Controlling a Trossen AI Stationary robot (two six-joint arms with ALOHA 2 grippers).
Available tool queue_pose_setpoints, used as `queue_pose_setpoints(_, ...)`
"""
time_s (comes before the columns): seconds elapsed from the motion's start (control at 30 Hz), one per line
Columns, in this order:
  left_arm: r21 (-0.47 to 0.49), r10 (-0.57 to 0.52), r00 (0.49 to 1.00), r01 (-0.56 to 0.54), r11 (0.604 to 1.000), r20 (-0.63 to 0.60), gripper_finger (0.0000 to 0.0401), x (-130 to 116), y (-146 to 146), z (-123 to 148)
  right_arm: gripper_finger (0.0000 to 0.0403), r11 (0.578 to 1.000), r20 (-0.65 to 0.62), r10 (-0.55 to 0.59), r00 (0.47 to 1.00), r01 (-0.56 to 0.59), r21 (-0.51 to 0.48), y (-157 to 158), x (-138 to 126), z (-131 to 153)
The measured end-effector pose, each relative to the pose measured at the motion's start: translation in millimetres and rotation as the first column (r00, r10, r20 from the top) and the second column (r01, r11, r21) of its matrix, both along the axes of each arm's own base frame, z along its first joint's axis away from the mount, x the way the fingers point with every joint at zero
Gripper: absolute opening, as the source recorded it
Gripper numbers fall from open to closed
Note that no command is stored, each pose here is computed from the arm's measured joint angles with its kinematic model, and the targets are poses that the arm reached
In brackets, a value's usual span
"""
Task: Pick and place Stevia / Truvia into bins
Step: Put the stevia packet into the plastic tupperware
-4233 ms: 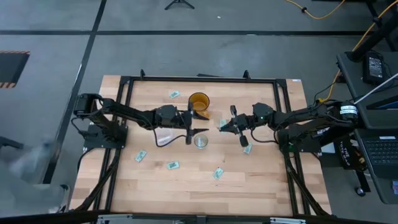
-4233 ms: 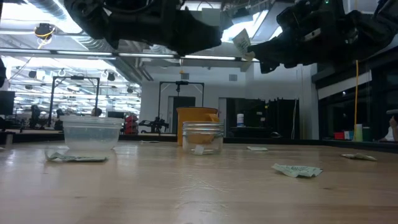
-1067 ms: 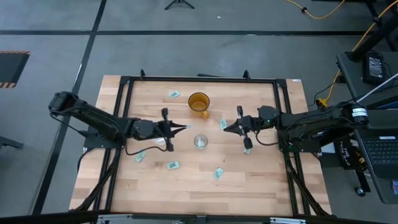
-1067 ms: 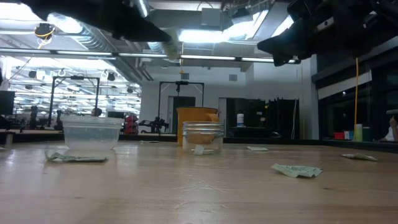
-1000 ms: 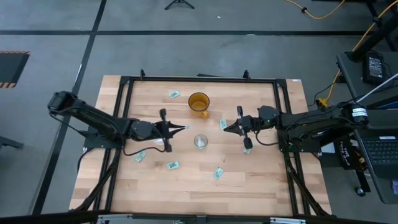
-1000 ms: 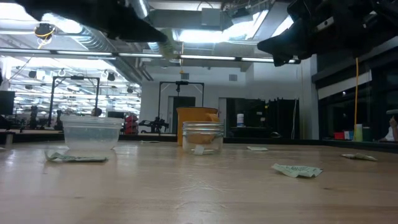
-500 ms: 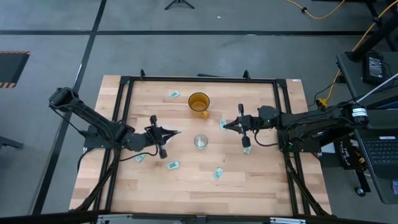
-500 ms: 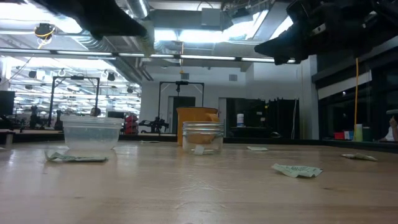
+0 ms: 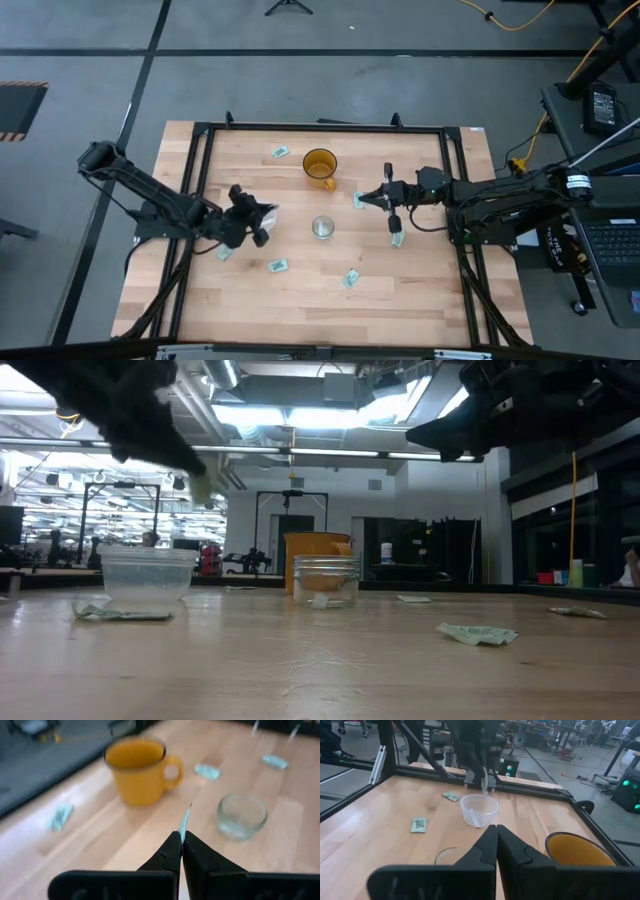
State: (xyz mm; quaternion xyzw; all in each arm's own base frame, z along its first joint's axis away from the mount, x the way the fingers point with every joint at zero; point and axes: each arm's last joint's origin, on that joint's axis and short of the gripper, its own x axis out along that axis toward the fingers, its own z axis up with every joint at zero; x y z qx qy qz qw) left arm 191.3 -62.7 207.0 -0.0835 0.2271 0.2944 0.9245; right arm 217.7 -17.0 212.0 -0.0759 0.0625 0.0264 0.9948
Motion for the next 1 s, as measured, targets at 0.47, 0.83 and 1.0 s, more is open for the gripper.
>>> queue_pose_setpoints(0.47,-0.206,0.091,0.974,-0.135,0.969,-0.210,0.0004,-12,13,-22,0.0007,0.999,0.002,0.006,1.000,-0.006,-0.049,0,0,0)
queue_pose_setpoints(0.83,-0.210,0.071,0.959,-0.131,0.969,-0.273,0.0004,-10,11,-30,0.0007,0.999,0.027,0.007,1.000,-0.005,-0.054,0,0,2)
queue_pose_setpoints(1.0,-0.210,0.070,0.959,-0.131,0.969,-0.273,0.0017,-10,11,-30,0.0007,0.999,0.030,0.007,1.000,-0.005,-0.054,0,0,3)
